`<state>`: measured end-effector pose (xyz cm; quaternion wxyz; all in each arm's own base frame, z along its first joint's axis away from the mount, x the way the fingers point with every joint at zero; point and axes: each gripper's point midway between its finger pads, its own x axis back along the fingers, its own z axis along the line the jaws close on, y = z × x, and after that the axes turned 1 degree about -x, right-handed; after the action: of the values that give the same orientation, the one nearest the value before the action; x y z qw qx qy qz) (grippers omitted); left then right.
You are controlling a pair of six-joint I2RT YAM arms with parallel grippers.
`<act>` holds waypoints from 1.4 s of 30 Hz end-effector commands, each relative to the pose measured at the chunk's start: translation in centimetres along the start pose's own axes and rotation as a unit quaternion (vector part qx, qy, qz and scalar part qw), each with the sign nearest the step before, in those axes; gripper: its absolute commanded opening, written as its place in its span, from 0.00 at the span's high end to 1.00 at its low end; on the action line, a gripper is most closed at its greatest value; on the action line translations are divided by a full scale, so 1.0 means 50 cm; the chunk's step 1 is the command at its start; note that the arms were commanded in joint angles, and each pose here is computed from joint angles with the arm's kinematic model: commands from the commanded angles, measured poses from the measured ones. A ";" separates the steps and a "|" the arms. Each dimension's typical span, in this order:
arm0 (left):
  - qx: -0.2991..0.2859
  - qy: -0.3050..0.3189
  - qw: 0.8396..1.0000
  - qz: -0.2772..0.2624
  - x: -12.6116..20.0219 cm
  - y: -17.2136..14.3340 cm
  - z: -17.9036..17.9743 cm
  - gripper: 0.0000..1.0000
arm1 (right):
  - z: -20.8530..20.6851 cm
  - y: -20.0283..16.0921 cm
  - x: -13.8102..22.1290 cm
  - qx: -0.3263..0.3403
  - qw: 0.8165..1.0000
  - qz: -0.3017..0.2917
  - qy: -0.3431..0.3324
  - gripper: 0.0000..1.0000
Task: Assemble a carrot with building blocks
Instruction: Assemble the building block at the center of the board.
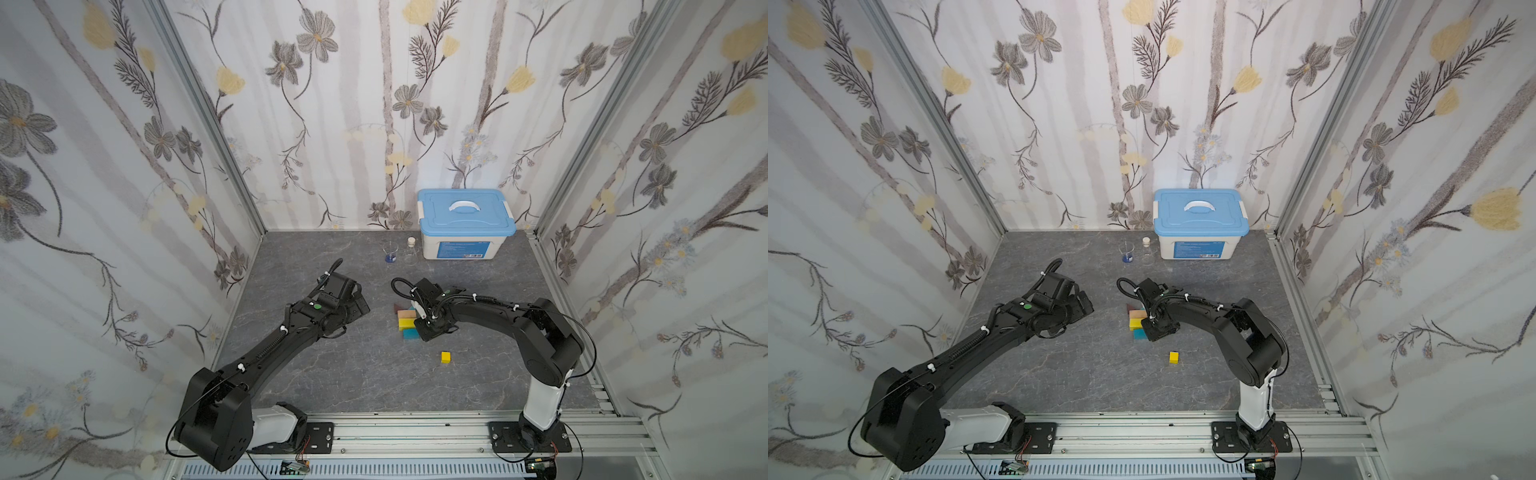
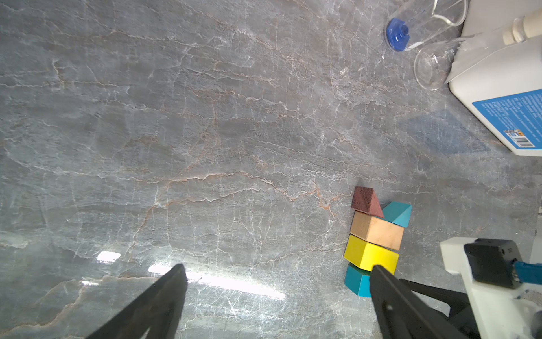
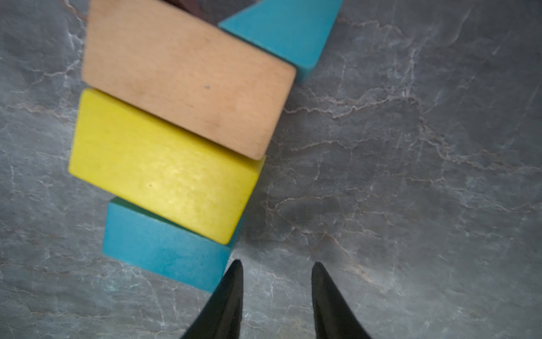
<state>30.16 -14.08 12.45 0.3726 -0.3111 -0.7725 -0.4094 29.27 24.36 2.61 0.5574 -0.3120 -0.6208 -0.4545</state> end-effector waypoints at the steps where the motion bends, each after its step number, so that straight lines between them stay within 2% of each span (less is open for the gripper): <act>1: 0.000 -0.007 1.000 -0.005 0.001 0.008 -0.010 0.00 | 0.004 0.002 0.004 -0.011 1.000 -0.004 0.003 0.61; 16: -0.002 -0.008 1.000 -0.007 -0.004 0.011 -0.013 0.00 | 0.004 0.001 0.009 -0.021 1.000 -0.009 0.001 0.61; 20: -0.002 -0.008 1.000 -0.023 -0.003 0.025 -0.017 0.00 | -0.002 0.005 0.044 -0.026 0.999 -0.021 -0.004 0.58; 24: -0.005 0.019 0.999 -0.039 0.017 0.051 -0.005 0.00 | 0.000 0.019 0.082 -0.027 0.999 -0.045 0.003 0.53; 28: 0.005 0.024 0.998 -0.057 0.017 0.075 0.004 0.00 | 0.005 0.025 0.110 -0.028 0.997 -0.067 0.004 0.44; 30: 0.010 0.024 0.998 -0.058 0.010 0.084 0.005 0.00 | 0.009 0.026 0.124 -0.023 0.997 -0.077 0.002 0.37; 33: 0.002 0.023 0.998 -0.054 -0.002 0.092 -0.006 0.00 | 0.012 0.024 0.148 -0.018 0.995 -0.094 -0.001 0.20; 34: 0.000 0.027 0.998 -0.051 -0.005 0.094 -0.009 0.00 | 0.013 0.022 0.155 -0.015 0.995 -0.098 0.000 0.04; 35: 0.000 0.028 0.998 -0.051 -0.006 0.097 -0.011 0.00 | 0.014 0.019 0.156 -0.012 0.995 -0.098 0.000 0.00; 42: 0.002 0.013 0.997 -0.073 0.012 0.118 -0.027 0.00 | 0.025 0.014 0.182 0.022 0.993 -0.113 0.012 0.00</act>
<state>34.44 -12.60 14.76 0.3648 -0.2613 -0.7823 -0.4320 28.19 24.81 11.78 0.5097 -0.2270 -0.6464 -0.5204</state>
